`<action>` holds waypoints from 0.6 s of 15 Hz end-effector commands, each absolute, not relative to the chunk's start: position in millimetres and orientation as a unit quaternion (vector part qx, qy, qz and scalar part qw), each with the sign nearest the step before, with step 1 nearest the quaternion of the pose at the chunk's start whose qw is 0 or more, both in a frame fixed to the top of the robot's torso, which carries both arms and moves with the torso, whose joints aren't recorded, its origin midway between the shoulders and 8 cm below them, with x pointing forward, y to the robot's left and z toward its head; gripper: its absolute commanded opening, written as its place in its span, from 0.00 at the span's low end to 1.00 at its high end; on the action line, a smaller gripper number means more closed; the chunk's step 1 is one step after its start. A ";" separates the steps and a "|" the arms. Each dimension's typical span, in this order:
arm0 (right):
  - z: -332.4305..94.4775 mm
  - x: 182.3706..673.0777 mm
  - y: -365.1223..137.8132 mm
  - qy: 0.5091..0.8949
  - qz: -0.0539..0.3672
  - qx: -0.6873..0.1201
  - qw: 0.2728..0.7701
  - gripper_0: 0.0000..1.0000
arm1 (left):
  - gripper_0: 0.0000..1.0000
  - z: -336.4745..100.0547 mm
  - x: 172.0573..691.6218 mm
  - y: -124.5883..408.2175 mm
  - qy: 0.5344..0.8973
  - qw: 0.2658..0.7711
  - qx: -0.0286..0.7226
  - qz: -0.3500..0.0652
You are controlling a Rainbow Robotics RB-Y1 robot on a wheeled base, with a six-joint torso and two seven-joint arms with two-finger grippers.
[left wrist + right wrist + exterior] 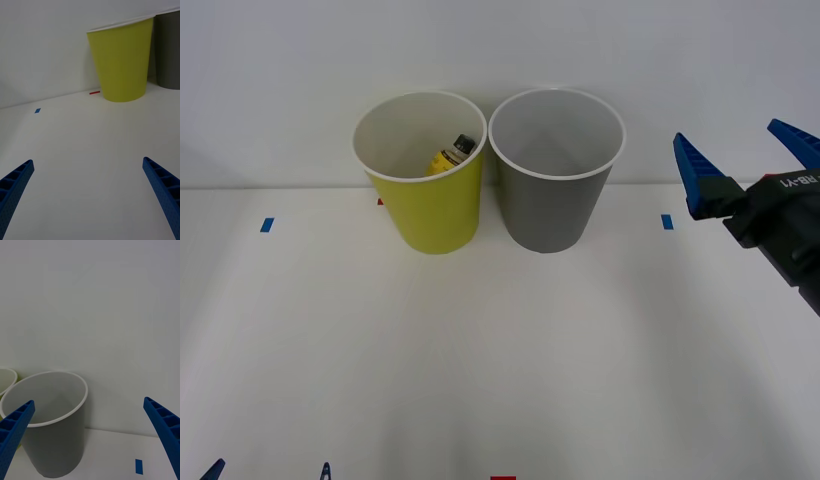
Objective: Put cans in the gray bin and PET bottles in the light green bin.
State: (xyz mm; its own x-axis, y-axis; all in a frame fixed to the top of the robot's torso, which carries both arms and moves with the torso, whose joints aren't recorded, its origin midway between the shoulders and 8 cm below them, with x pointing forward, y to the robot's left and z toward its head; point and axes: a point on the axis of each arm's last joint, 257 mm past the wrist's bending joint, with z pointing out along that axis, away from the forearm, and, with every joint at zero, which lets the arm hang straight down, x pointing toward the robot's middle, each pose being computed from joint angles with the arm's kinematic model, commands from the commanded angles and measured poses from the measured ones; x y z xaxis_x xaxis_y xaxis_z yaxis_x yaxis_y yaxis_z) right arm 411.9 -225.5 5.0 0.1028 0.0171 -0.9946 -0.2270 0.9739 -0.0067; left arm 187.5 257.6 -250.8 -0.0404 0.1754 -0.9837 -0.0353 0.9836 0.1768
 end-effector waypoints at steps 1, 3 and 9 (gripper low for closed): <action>-16.8 402.0 -240.8 0.667 0.071 -0.074 0.738 1.00 | 1.00 -250.8 187.5 257.6 0.717 0.691 0.049 0.076; -38.5 401.9 -251.8 0.656 0.084 -0.070 0.747 1.00 | 1.00 -250.8 187.5 257.6 0.717 0.691 0.049 0.076; -116.5 380.6 -292.8 0.651 0.070 -0.064 0.753 1.00 | 1.00 -250.8 187.5 257.6 0.717 0.691 0.049 0.076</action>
State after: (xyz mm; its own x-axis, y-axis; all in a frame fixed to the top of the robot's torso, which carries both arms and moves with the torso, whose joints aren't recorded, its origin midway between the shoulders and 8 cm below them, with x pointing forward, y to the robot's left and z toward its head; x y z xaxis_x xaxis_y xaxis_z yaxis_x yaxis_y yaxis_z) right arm 389.1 -280.4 -91.3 0.1611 0.0239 -0.9866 -0.2101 0.9776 -0.0106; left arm 187.5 257.6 -250.8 -0.0404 0.1754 -0.9837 -0.0352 0.9836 0.1768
